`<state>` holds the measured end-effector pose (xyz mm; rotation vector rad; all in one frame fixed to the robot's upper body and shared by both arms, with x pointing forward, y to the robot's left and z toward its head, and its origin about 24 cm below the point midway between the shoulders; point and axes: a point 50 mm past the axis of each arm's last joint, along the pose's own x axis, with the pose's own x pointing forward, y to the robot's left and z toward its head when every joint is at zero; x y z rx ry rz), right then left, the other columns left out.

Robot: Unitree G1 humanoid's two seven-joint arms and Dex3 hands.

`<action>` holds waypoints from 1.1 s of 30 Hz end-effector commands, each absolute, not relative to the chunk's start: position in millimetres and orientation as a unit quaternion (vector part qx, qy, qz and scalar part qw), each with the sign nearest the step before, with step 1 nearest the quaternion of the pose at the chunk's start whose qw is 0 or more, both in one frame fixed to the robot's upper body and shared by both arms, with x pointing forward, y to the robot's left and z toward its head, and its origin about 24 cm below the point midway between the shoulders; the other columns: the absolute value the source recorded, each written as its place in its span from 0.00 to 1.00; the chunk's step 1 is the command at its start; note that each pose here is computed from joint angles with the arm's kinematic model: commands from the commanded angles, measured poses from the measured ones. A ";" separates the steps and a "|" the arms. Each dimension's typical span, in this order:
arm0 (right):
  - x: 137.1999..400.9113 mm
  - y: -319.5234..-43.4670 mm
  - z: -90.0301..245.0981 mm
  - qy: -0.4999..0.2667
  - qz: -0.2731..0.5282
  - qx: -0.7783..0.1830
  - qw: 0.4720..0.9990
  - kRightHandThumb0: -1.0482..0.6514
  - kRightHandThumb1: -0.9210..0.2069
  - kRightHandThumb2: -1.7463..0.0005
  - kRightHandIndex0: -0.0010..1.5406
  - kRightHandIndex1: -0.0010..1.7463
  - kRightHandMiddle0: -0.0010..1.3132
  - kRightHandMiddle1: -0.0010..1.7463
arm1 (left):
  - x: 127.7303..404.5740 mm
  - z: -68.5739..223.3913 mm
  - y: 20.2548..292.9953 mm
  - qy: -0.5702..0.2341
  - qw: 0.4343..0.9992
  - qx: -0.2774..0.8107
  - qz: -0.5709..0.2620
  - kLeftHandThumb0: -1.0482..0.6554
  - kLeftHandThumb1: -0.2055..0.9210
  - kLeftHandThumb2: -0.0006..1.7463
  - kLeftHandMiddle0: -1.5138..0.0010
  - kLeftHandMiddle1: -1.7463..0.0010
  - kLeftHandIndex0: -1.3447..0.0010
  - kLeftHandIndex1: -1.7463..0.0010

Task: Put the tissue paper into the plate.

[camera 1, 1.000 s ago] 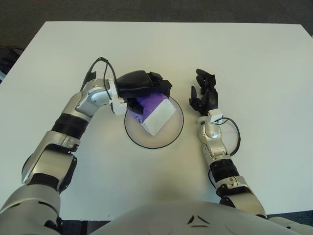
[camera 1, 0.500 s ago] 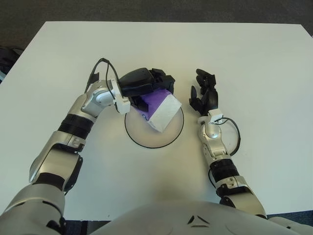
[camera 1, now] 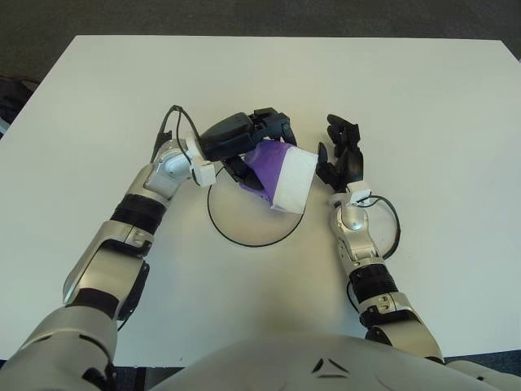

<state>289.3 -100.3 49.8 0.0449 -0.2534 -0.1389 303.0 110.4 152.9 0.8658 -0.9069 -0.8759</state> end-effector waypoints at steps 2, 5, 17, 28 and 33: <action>239.6 -112.6 -44.4 0.094 -0.091 -0.029 0.991 0.23 0.00 0.68 0.14 0.38 0.00 0.60 | 299.7 150.0 112.2 -0.414 0.733 0.379 -0.383 0.09 1.00 0.35 1.00 0.57 1.00 0.36; 239.5 -112.7 -44.6 0.096 -0.088 -0.030 0.991 0.23 0.00 0.68 0.14 0.38 0.00 0.59 | 299.4 150.6 112.4 -0.419 0.733 0.378 -0.379 0.07 1.00 0.36 1.00 0.70 1.00 0.41; 239.6 -112.4 -44.7 0.097 -0.086 -0.037 0.991 0.22 0.00 0.65 0.11 0.35 0.00 0.56 | 295.6 146.6 114.2 -0.415 0.695 0.414 -0.417 0.00 1.00 0.33 1.00 0.99 1.00 0.64; 240.1 -112.8 -44.9 0.096 -0.086 -0.051 0.990 0.19 0.00 0.63 0.12 0.31 0.00 0.55 | 294.4 145.9 116.2 -0.412 0.664 0.452 -0.430 0.00 1.00 0.34 1.00 1.00 1.00 0.72; 240.4 -113.0 -45.2 0.097 -0.084 -0.051 0.990 0.19 0.00 0.62 0.12 0.30 0.00 0.55 | 294.9 145.6 117.4 -0.407 0.658 0.462 -0.433 0.00 1.00 0.35 1.00 1.00 1.00 0.74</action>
